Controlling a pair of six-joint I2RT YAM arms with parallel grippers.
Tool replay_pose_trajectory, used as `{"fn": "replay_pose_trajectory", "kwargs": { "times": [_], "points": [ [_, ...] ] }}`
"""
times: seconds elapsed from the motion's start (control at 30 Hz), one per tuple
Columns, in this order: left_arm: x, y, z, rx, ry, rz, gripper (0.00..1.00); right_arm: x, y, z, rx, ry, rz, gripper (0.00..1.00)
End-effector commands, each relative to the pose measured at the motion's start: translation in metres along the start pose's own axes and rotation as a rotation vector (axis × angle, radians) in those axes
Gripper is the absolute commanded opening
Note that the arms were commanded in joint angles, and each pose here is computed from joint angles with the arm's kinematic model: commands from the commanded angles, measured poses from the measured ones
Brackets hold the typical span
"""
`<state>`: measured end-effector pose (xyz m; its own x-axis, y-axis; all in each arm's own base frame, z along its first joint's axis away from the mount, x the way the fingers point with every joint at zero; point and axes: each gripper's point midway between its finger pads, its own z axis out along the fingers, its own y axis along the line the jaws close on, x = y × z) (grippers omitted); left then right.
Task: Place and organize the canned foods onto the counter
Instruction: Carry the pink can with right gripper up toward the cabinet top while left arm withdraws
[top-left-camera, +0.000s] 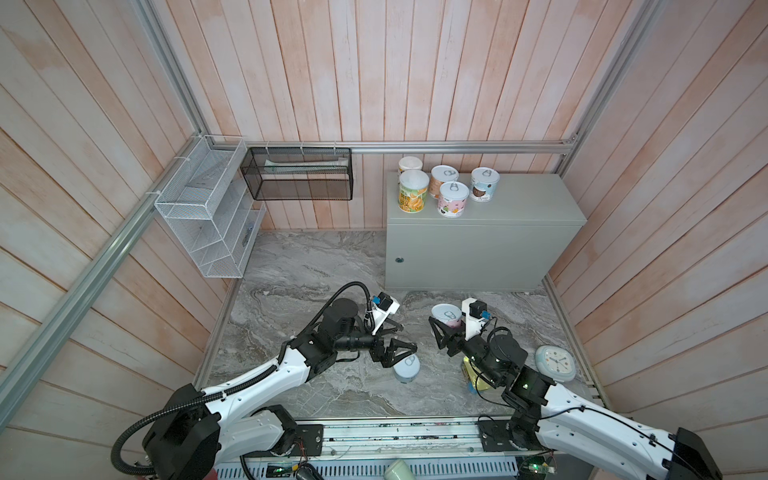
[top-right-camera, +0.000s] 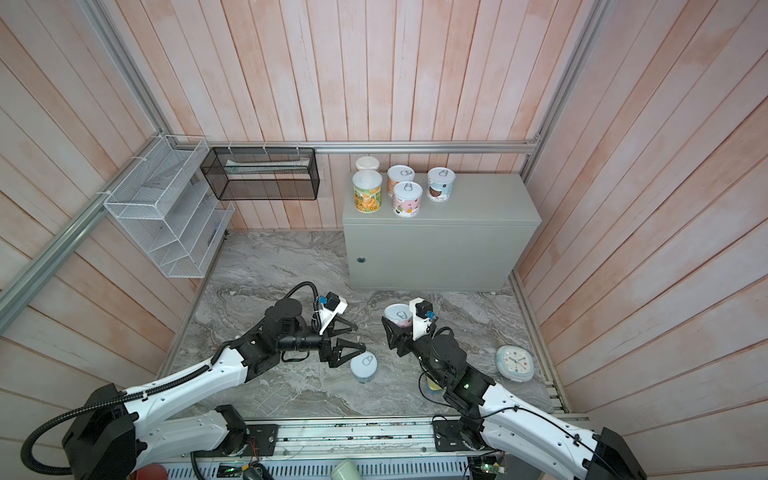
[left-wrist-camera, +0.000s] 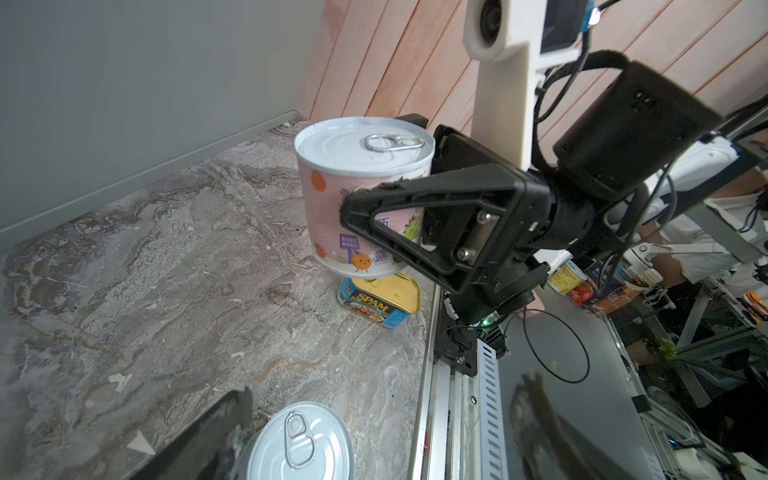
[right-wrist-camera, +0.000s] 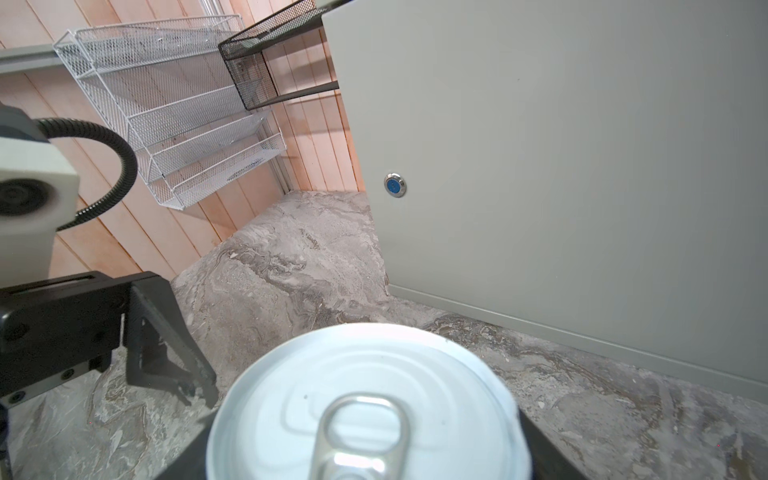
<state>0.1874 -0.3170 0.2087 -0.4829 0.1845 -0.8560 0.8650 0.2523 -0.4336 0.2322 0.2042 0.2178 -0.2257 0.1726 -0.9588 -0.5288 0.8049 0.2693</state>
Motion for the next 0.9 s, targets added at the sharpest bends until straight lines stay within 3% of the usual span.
{"fn": "replay_pose_trajectory", "kwargs": {
  "times": [0.0, 0.53, 0.73, 0.87],
  "points": [
    [0.001, 0.007, 0.004, -0.044, -0.032, 0.082, 1.00, -0.013, -0.010, -0.003, 0.063, -0.024, 0.027, 0.60],
    [0.019, 0.019, -0.002, -0.102, -0.154, 0.186, 1.00, -0.044, -0.036, 0.005, 0.215, 0.019, 0.024, 0.61],
    [0.022, 0.060, -0.028, -0.372, -0.231, 0.092, 1.00, -0.094, -0.041, 0.001, 0.264, -0.024, -0.027, 0.61],
    [0.023, 0.062, -0.036, -0.403, -0.254, 0.106, 1.00, -0.134, -0.046, 0.001, 0.295, -0.056, -0.036, 0.61]
  ]
}}
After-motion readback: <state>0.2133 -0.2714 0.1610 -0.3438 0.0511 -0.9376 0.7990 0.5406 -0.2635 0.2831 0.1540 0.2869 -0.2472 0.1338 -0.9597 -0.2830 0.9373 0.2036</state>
